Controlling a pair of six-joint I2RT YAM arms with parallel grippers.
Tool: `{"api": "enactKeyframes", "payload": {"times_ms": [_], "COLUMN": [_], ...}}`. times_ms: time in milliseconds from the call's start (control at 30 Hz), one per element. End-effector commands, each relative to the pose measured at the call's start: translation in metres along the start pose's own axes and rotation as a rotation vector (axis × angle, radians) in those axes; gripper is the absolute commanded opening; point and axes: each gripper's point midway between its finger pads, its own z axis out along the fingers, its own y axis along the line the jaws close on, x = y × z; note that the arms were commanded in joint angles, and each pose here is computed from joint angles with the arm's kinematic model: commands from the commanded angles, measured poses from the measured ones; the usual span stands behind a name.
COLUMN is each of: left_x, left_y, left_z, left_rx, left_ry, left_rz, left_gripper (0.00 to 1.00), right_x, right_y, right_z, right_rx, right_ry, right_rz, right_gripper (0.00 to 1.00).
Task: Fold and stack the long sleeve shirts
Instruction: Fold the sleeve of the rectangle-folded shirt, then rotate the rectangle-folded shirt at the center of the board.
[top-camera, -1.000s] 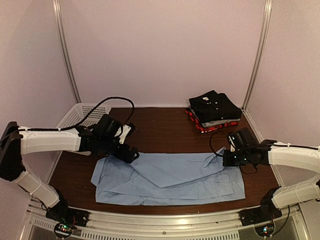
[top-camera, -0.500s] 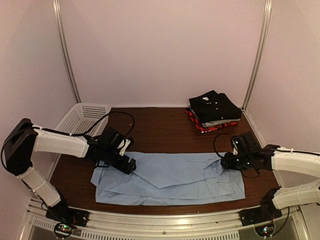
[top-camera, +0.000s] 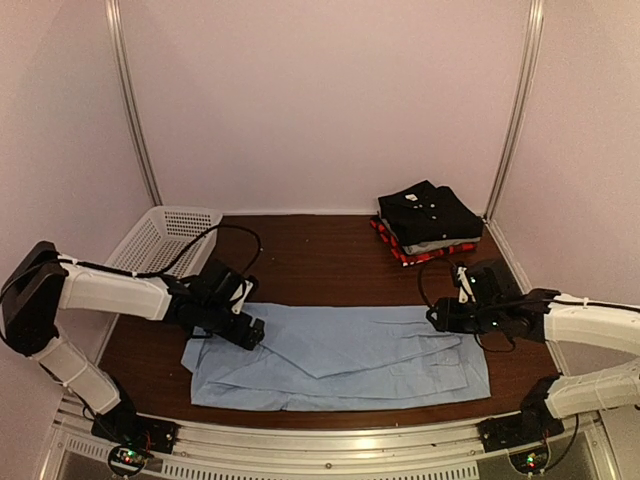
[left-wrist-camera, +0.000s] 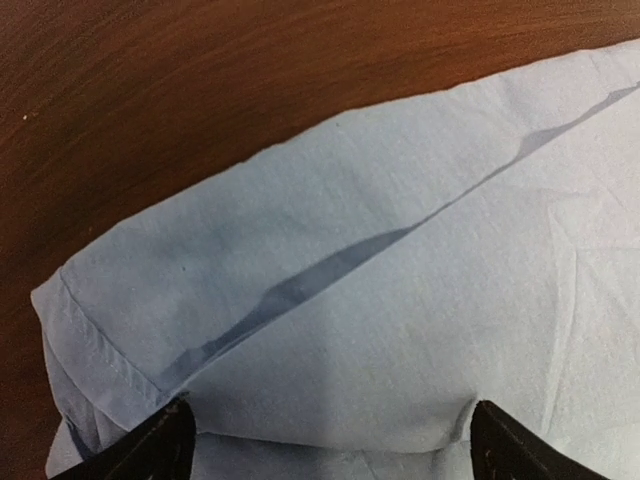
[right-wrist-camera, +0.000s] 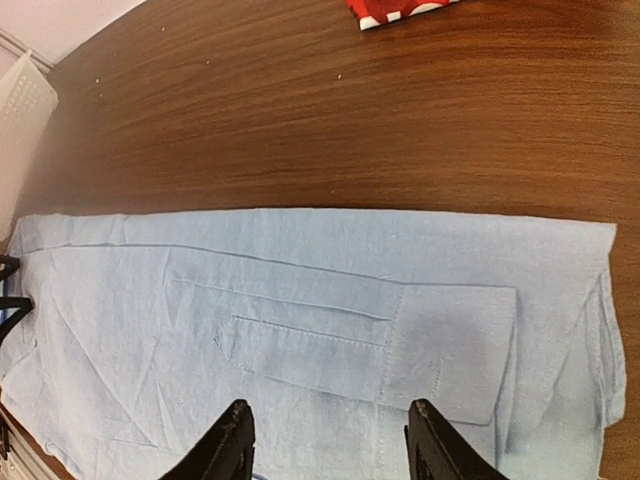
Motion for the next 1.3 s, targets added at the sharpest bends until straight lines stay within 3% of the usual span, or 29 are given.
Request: {"api": "enactKeyframes", "payload": {"times_ms": [0,200,467,633,1000,1100,1267], "left_x": [-0.042,-0.043,0.033,0.063,0.016,-0.009,-0.089], "left_y": [-0.003,-0.003,-0.032,-0.035,-0.008,0.011,0.030], "left_z": [-0.023,-0.049,-0.038,-0.025,0.031,0.051,0.081], "left_rx": [0.020,0.052,0.275,0.296,0.089,0.050,0.002], "left_ry": [-0.146,-0.187,0.020,0.100,0.114,0.103,0.002], "left_rz": [-0.039,-0.100,-0.257,-0.307,-0.212,-0.207,-0.129], "left_gripper": [0.98,0.98,0.95,0.91,0.84,0.84,0.85], "right_x": [-0.008,0.023,0.051,0.064,0.089,0.089,0.086], "right_y": [0.026,0.029,0.017,-0.004,-0.020,-0.025,-0.016], "right_z": [0.019,0.047,0.059,0.060,0.051,0.047,0.045], "right_rx": [-0.076,-0.088,-0.063,0.026,0.043,0.059,0.019], "right_ry": [0.016,0.134,0.213,0.255,0.294,0.280,0.254], "right_rz": [-0.067,-0.131,-0.157,-0.134,-0.059,-0.051,-0.001], "right_gripper": [0.53,0.52,0.53,0.53,0.53,0.53,0.54]}}
